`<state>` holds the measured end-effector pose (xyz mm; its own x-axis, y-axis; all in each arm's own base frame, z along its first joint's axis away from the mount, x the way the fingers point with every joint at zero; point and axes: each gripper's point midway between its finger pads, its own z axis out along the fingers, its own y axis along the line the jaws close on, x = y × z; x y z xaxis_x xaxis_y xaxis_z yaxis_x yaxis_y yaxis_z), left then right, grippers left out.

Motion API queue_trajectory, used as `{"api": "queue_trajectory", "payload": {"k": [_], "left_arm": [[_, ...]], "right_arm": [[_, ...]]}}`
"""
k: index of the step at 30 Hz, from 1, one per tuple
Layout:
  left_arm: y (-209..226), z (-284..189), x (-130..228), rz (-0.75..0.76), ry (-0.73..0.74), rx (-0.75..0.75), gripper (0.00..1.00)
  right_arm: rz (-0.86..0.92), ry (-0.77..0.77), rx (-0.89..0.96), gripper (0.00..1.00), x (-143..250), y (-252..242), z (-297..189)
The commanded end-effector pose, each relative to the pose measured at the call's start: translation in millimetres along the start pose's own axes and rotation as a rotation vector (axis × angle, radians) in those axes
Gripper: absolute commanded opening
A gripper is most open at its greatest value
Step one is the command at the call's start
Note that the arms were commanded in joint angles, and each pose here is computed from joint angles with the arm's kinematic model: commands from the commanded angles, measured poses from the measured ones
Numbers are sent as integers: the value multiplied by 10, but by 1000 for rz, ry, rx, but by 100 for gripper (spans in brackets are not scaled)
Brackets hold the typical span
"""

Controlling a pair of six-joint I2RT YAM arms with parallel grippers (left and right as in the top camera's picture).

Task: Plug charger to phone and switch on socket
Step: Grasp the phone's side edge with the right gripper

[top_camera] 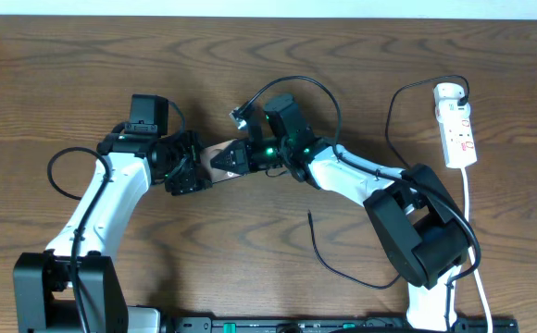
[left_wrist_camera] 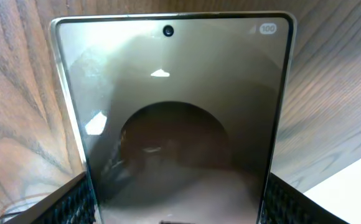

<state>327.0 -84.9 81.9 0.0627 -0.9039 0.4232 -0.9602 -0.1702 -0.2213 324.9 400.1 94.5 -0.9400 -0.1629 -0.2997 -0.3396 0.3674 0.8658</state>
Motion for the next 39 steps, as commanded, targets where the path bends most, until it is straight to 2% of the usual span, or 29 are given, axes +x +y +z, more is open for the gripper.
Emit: {"api": "queue_trajectory", "payload": {"k": [1, 9, 10, 11, 13, 16, 28, 39], "left_arm": [[-89, -74, 92, 14, 24, 25, 7], [-89, -74, 92, 21, 24, 25, 8], [-90, -74, 92, 26, 24, 25, 15], [-88, -74, 91, 29, 24, 25, 27], [-89, -74, 92, 45, 24, 25, 57], [-80, -73, 90, 51, 24, 22, 86], [-16, -75, 129, 160, 51, -3, 88], [-43, -147, 442, 356, 225, 34, 88]], "right_arm": [[-39, 9, -14, 1, 9, 58, 26], [-39, 9, -14, 1, 10, 59, 26], [-39, 9, -14, 1, 10, 59, 26], [-39, 9, -14, 1, 10, 59, 26], [-39, 9, -14, 1, 9, 58, 26], [-39, 8, -14, 1, 8, 57, 25], [-34, -18, -9, 1, -86, 0, -56], [-5, -114, -11, 1, -448, -226, -466]]}}
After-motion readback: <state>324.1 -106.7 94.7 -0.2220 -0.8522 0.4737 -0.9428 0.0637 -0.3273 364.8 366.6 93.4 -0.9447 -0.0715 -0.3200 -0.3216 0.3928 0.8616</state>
